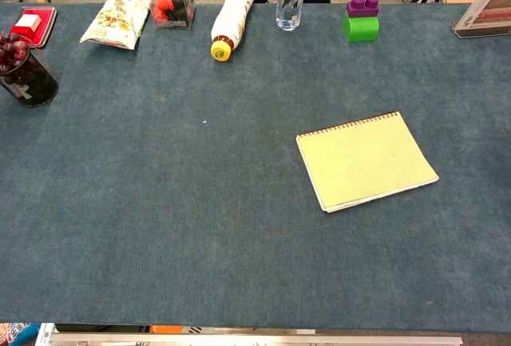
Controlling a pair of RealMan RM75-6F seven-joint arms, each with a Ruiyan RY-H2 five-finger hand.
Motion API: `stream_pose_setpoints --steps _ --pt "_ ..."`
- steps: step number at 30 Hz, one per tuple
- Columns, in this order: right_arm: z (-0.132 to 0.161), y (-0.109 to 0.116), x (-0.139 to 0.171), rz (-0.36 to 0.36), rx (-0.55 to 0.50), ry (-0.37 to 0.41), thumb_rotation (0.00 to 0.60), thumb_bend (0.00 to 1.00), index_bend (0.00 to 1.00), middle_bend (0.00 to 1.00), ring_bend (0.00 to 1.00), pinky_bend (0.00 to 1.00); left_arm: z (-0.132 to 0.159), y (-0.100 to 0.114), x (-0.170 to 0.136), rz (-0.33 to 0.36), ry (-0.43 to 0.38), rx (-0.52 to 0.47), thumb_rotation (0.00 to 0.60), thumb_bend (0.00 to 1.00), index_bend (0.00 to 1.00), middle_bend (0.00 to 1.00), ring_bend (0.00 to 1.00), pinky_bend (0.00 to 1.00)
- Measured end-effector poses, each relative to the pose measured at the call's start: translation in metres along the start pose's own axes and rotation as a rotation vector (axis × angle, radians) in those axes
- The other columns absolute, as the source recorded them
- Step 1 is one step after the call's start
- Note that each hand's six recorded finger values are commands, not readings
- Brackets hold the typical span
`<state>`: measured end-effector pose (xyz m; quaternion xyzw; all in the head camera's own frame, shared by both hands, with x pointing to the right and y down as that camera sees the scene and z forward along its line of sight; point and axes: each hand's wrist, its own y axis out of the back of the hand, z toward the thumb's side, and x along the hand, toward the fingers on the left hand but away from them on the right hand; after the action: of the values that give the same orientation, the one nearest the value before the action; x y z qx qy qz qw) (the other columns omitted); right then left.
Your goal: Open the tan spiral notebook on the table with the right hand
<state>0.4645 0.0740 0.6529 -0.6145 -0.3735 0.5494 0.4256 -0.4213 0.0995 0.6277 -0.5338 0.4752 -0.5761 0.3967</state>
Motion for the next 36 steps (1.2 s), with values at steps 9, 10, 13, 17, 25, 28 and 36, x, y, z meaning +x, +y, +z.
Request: stream_pose_setpoints --steps 9,10,13,17,25,28,36 --pt "0.025 -0.03 0.001 0.013 0.004 0.119 0.6 0.2 0.19 0.07 0.0 0.14 -0.001 0.0 0.0 -0.003 0.0 -0.006 0.6 0.24 0.47 0.29 0.24 0.37" --pt "0.026 -0.031 0.001 0.008 0.002 0.127 0.6 0.19 0.17 0.07 0.0 0.14 -0.001 0.0 0.0 -0.003 0.0 -0.006 0.6 0.24 0.47 0.29 0.24 0.37" --pt "0.03 -0.034 0.0 -0.012 -0.01 0.147 0.6 0.16 0.14 0.05 0.0 0.12 -0.002 0.001 0.0 -0.003 0.003 -0.007 0.6 0.24 0.47 0.29 0.24 0.37" --pt "0.031 -0.037 0.0 -0.024 -0.014 0.164 0.6 0.11 0.13 0.05 0.0 0.11 -0.002 0.0 0.0 -0.004 0.005 -0.008 0.6 0.24 0.47 0.3 0.24 0.37" --pt "0.033 -0.051 -0.001 0.011 0.004 0.172 0.6 0.09 0.13 0.03 0.0 0.11 -0.003 0.001 0.0 -0.006 0.006 -0.013 0.6 0.24 0.47 0.3 0.24 0.37" --pt "0.034 -0.058 -0.002 0.031 0.017 0.172 0.6 0.09 0.13 0.02 0.0 0.1 -0.003 0.002 0.0 -0.002 0.008 -0.017 0.6 0.24 0.47 0.3 0.24 0.37" --pt "0.032 -0.075 -0.005 0.082 0.04 0.171 0.6 0.09 0.13 0.02 0.0 0.1 -0.004 0.003 0.0 -0.001 0.009 -0.022 0.6 0.24 0.47 0.3 0.24 0.37"
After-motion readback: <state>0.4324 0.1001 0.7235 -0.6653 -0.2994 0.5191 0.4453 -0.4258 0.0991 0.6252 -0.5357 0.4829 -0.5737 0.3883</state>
